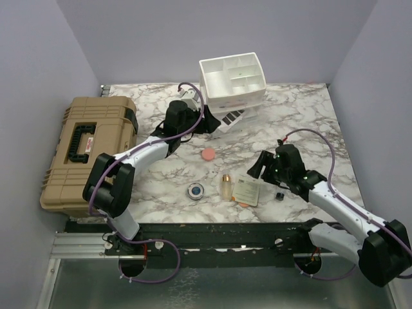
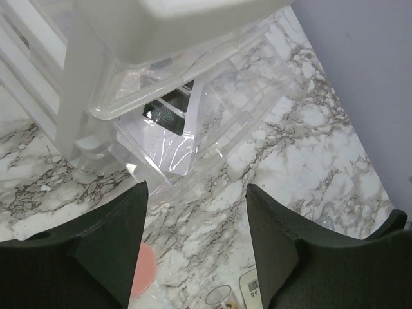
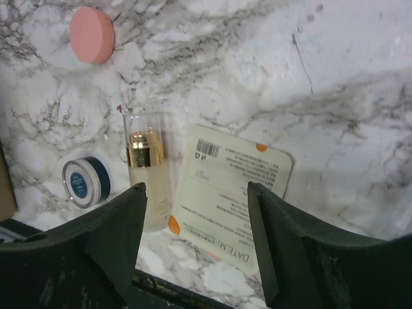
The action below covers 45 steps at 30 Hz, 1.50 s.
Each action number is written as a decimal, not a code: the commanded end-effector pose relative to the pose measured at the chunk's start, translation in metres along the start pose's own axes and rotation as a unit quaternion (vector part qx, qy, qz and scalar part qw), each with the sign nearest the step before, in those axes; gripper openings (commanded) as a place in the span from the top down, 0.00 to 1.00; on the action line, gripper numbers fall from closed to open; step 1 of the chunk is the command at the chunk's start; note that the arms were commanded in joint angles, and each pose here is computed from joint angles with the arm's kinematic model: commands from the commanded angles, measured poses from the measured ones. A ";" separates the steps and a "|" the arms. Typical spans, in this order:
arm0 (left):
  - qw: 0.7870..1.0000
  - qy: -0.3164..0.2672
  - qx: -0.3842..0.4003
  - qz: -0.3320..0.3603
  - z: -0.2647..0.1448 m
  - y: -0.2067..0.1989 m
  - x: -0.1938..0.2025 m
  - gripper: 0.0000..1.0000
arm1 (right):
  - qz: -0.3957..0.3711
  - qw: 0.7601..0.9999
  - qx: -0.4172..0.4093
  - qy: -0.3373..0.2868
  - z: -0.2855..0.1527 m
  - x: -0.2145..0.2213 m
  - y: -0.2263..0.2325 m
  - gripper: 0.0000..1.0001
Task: Organize the makeup
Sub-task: Place the makeup tool in the drawer, then pick up the makeup tool from the center of the board.
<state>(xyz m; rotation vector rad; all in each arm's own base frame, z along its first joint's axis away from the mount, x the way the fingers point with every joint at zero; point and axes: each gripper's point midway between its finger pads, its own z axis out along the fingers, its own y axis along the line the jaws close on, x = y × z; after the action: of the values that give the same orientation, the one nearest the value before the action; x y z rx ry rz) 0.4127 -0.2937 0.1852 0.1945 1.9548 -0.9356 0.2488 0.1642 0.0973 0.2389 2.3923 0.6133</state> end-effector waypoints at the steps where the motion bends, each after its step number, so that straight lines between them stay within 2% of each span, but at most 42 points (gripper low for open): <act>1: 0.999 -0.022 -0.012 0.024 -0.016 -0.004 -0.013 0.35 | 0.094 0.995 -0.003 0.022 -0.006 0.027 -0.007 0.30; 7: 0.999 -0.031 -0.022 0.038 -0.025 -0.005 -0.022 0.33 | 0.123 0.988 0.033 0.086 -0.004 0.064 -0.026 0.31; 17: 0.998 -0.037 -0.036 0.044 -0.034 -0.003 -0.028 0.32 | 0.149 0.979 0.057 0.129 -0.005 0.093 -0.040 0.33; 20: 0.998 -0.037 -0.036 0.044 -0.034 -0.002 -0.028 0.32 | 0.155 0.975 0.049 0.149 -0.001 0.102 -0.038 0.36; 28: 0.997 -0.037 -0.043 0.046 -0.038 0.001 -0.029 0.32 | 0.178 0.969 0.066 0.156 0.006 0.116 -0.051 0.42; 34: 0.997 -0.037 -0.046 0.045 -0.039 0.003 -0.029 0.32 | 0.183 0.968 0.084 0.151 0.009 0.123 -0.063 0.55; 36: 0.997 -0.036 -0.046 0.045 -0.039 0.002 -0.029 0.32 | 0.181 0.968 0.086 0.151 0.011 0.125 -0.065 0.65; 39: 0.997 -0.037 -0.046 0.045 -0.039 0.002 -0.029 0.32 | 0.179 0.968 0.082 0.158 0.014 0.129 -0.065 0.72; 41: 0.997 -0.037 -0.046 0.046 -0.040 0.001 -0.029 0.32 | 0.174 0.968 0.075 0.164 0.016 0.130 -0.063 0.84; 43: 0.997 -0.037 -0.046 0.046 -0.041 0.001 -0.030 0.32 | 0.172 0.968 0.074 0.166 0.017 0.130 -0.063 0.88; 44: 0.997 -0.036 -0.047 0.045 -0.040 0.002 -0.030 0.32 | 0.171 0.969 0.072 0.166 0.018 0.130 -0.062 0.97; 45: 0.997 -0.037 -0.047 0.047 -0.041 0.001 -0.031 0.32 | 0.169 0.969 0.071 0.164 0.017 0.129 -0.062 0.99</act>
<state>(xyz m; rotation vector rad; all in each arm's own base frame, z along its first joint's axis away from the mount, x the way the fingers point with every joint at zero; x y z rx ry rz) 0.4035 -0.2654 0.2097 0.1967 1.9257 -0.8068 0.1822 0.1761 0.0125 0.6605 2.6469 0.8187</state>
